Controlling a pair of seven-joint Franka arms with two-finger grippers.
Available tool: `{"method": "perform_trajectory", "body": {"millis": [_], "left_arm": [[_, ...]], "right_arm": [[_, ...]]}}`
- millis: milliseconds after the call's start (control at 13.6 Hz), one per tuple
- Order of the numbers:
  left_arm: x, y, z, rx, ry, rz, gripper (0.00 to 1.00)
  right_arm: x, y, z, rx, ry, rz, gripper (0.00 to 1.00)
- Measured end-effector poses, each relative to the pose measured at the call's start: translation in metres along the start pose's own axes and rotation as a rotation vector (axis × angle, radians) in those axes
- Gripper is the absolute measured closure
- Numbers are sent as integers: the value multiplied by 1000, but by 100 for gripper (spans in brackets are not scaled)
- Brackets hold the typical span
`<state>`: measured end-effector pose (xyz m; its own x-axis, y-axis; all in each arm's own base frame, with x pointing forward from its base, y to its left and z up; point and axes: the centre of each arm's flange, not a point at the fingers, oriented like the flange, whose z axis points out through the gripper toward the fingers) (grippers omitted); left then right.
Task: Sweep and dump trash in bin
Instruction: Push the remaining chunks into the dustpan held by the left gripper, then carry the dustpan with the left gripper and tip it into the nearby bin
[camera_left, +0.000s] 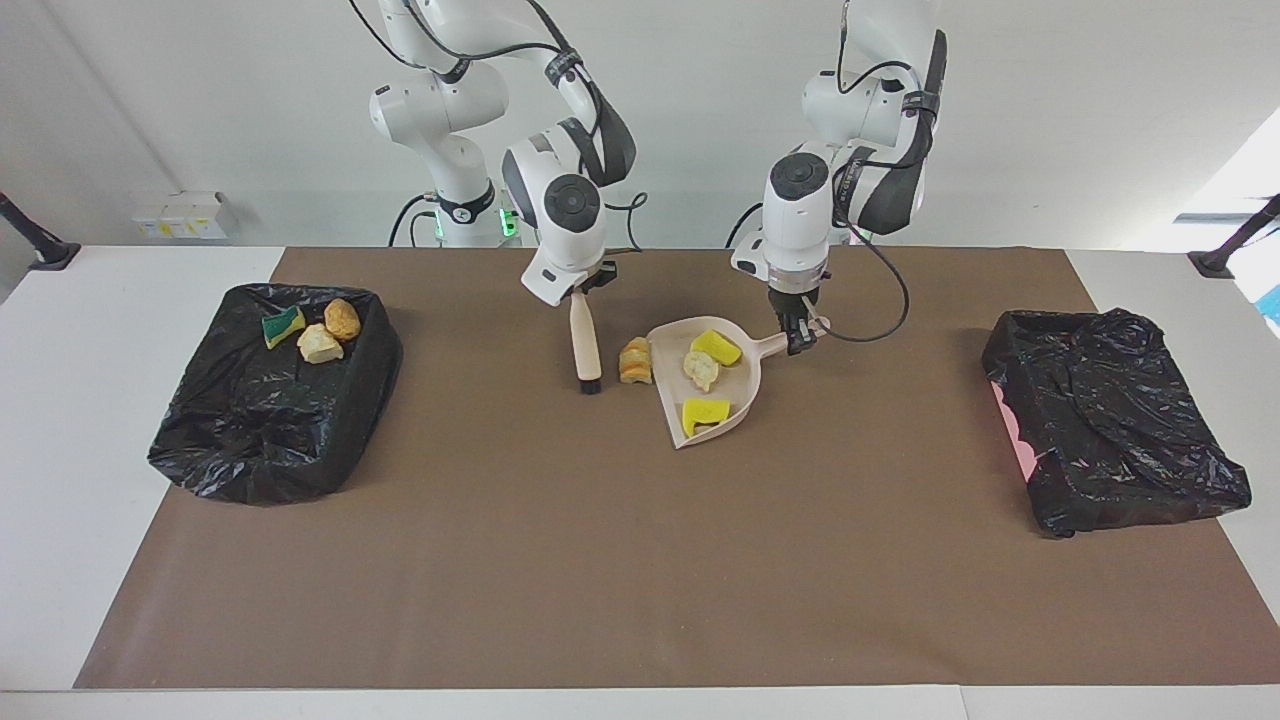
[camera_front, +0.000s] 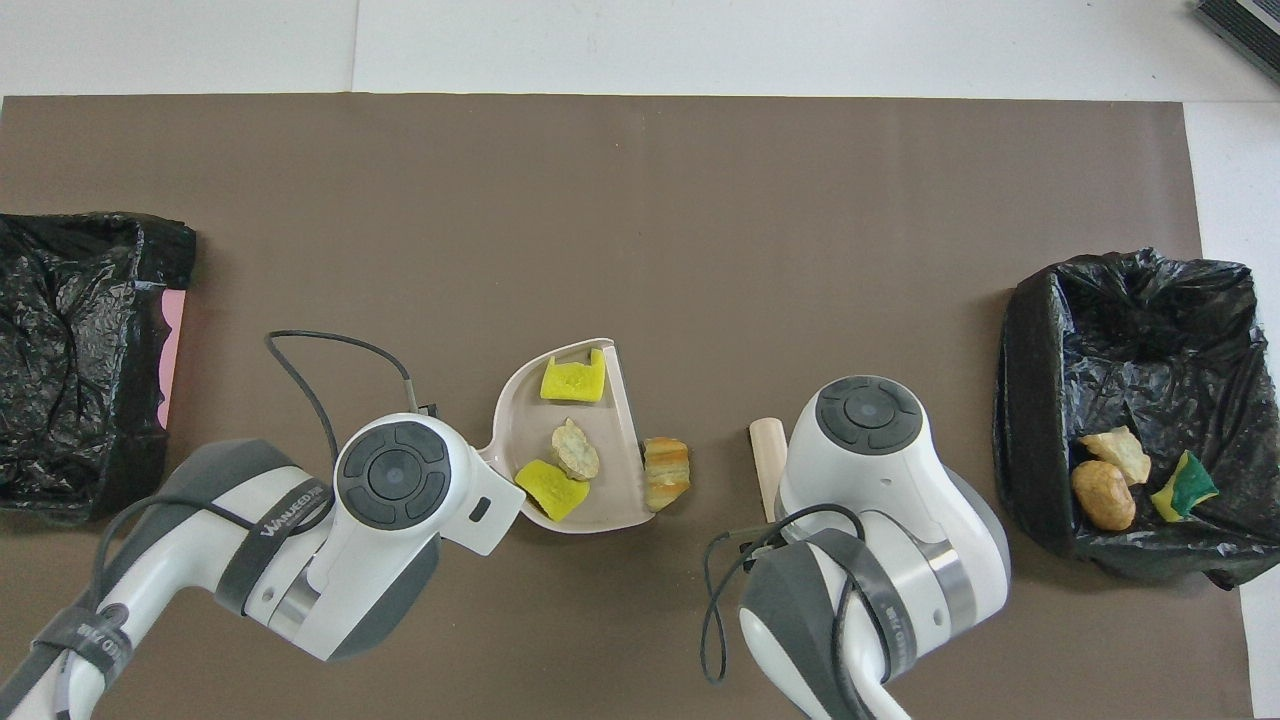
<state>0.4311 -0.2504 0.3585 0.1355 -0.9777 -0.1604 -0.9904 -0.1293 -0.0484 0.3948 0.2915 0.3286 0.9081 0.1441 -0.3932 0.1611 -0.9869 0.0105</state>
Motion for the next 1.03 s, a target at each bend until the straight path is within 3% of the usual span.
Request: {"method": "perform_trajectory", "body": {"millis": [147, 367, 514, 808, 1028], "left_arm": [[0, 0, 1, -1, -1, 3, 69], [-1, 0, 1, -2, -1, 4, 69], [-2, 0, 2, -2, 0, 8, 69], [-11, -10, 0, 3, 6, 22, 69], [-20, -20, -1, 7, 11, 40, 69]], "right_arm": [[-3, -33, 0, 32, 10, 2, 74], [0, -83, -32, 170, 40, 48, 74], [7, -98, -50, 196, 54, 64, 74], [14, -69, -63, 178, -28, 102, 74], [10, -36, -92, 187, -35, 137, 74]]}}
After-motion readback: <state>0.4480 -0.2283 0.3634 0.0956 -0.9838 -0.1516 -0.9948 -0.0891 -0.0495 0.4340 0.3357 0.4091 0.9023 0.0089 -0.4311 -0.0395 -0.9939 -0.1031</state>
